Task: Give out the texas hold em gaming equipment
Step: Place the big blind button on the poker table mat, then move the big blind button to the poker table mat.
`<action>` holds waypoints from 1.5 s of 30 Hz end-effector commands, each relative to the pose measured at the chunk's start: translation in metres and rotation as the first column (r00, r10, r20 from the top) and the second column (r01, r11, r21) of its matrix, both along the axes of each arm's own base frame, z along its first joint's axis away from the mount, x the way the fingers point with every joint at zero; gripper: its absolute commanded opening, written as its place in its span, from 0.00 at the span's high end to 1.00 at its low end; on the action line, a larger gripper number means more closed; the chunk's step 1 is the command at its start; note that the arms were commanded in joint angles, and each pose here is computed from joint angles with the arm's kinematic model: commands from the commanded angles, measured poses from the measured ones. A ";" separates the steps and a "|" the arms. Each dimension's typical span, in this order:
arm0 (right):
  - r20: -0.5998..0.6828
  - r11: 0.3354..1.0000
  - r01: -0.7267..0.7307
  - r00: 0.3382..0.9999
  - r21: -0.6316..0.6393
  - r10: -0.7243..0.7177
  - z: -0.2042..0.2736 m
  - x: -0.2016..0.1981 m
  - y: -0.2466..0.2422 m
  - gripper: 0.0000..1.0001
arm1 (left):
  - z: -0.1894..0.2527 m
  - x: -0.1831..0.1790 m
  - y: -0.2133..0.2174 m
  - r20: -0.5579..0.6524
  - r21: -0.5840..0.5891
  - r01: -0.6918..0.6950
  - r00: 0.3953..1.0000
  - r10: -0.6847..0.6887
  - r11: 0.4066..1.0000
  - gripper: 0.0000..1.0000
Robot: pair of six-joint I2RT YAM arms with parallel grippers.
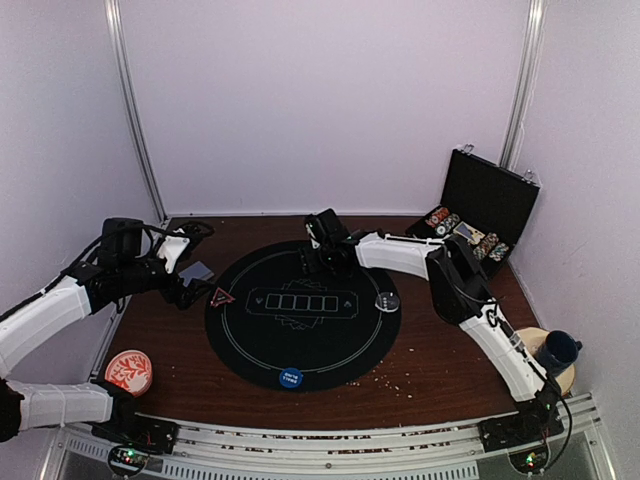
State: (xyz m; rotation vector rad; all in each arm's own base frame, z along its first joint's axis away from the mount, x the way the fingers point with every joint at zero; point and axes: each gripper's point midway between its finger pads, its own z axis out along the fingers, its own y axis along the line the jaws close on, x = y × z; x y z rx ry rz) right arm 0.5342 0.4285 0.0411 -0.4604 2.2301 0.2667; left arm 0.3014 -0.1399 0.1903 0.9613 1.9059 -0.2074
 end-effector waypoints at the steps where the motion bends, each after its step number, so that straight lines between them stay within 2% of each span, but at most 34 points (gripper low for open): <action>1: 0.027 1.000 -0.005 1.000 -0.030 0.006 0.044 -0.008 -0.013 0.24 | 0.006 0.004 0.001 0.036 -0.007 -0.005 0.999 0.005 1.000 0.02; 5: 0.013 0.994 -0.037 0.999 -0.104 0.038 0.046 -0.024 -0.019 0.19 | 0.006 0.004 0.000 0.036 -0.009 -0.001 0.999 0.002 1.000 0.02; 11: 0.005 0.971 -0.026 1.000 -0.238 0.028 0.035 -0.038 -0.031 0.18 | 0.007 0.003 0.001 0.038 -0.009 -0.001 0.999 0.001 1.000 0.02; 21: 0.019 0.934 0.032 0.999 -0.355 -0.027 -0.003 -0.028 -0.042 0.17 | 0.007 0.003 0.001 0.038 -0.009 -0.001 0.999 0.001 1.000 0.02; 32: 0.122 0.879 0.075 0.992 -0.470 -0.020 -0.017 -0.003 -0.045 0.12 | 0.005 0.004 0.001 0.037 -0.003 -0.006 0.999 0.006 1.000 0.02; 38: 0.167 0.865 0.094 0.986 -0.492 -0.012 -0.018 0.007 -0.046 0.09 | 0.003 0.005 0.002 0.034 0.000 -0.009 0.999 0.009 1.000 0.02; 45: 0.198 0.884 0.098 0.980 -0.457 -0.007 -0.015 0.017 -0.038 0.08 | 0.002 0.006 0.002 0.035 0.003 -0.015 0.999 0.014 1.000 0.02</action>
